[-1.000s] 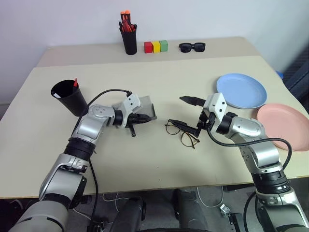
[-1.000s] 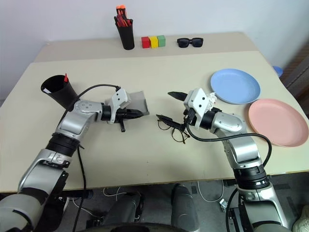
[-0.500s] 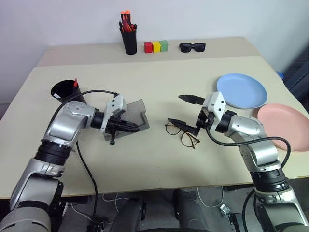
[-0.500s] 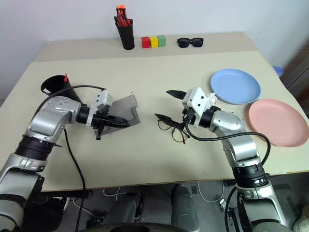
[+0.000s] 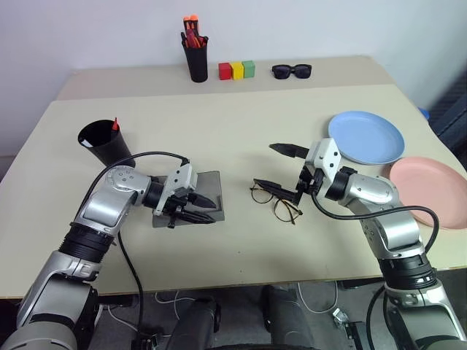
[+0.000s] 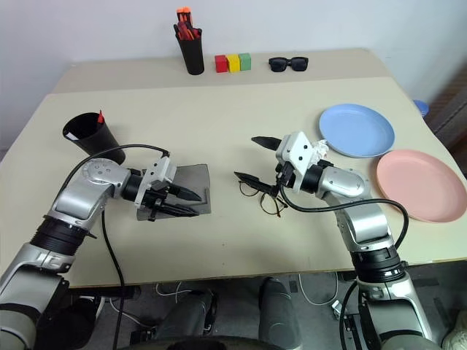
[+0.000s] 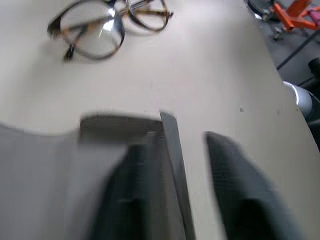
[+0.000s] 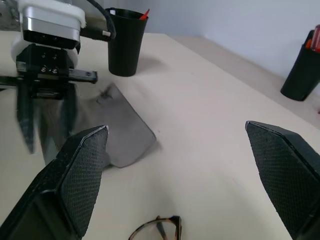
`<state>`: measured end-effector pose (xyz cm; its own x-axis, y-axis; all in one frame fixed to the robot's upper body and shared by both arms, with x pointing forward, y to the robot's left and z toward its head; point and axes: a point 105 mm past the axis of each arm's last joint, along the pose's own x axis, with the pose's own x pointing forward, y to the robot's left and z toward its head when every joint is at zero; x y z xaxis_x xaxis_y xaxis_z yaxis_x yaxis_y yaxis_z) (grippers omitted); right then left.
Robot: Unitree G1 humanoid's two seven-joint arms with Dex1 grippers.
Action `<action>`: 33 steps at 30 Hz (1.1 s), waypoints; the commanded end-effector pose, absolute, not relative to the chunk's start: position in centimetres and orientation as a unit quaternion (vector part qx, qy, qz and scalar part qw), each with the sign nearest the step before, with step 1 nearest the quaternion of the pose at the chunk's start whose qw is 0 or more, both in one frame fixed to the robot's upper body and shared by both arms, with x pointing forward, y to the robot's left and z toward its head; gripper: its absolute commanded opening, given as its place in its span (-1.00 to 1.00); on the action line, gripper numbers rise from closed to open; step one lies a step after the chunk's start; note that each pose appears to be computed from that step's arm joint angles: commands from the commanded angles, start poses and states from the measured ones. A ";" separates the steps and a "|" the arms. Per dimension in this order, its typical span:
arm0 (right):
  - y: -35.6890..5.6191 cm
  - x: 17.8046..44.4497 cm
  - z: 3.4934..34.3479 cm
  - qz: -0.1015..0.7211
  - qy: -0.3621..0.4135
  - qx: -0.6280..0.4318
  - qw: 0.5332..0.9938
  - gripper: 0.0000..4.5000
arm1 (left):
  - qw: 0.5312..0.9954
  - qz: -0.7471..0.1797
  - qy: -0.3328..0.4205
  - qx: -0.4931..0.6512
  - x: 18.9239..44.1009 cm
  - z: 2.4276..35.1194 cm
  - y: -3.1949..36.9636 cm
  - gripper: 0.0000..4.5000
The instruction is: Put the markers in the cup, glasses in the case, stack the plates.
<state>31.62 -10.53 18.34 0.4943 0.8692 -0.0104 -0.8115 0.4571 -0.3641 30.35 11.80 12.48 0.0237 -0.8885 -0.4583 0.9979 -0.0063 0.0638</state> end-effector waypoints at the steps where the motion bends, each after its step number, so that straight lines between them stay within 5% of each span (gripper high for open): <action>1: -10.4 31.2 19.4 0.500 -0.096 -0.169 0.844 1.00 | 0.702 -0.680 0.101 0.187 30.5 15.1 12.0 0.67; 2: -10.5 31.3 19.1 0.502 -0.077 -0.163 0.846 1.00 | 0.705 -0.678 0.094 0.186 30.3 15.6 12.1 0.92; 3: -10.7 31.6 18.5 0.499 -0.049 -0.166 0.849 1.00 | 0.710 -0.674 0.081 0.186 30.1 16.1 12.3 0.97; 13: -11.6 31.1 15.0 0.440 0.148 -0.266 0.845 1.00 | 0.793 -0.596 0.022 0.125 26.7 18.8 16.5 0.97; 21: -12.6 32.0 14.8 0.385 0.231 -0.220 0.866 1.00 | 0.843 -0.527 0.011 0.111 24.8 18.6 19.5 0.97; 24: -12.8 31.9 14.4 0.385 0.251 -0.216 0.862 0.63 | 0.852 -0.512 0.004 0.106 24.9 18.5 19.4 1.00; 27: -12.8 31.7 14.1 0.388 0.263 -0.219 0.856 -0.05 | 0.854 -0.510 0.001 0.101 24.9 18.4 19.1 1.00; 33: -13.0 32.1 13.8 0.379 0.271 -0.220 0.857 -0.05 | 0.856 -0.508 0.002 0.099 24.8 17.9 19.5 1.00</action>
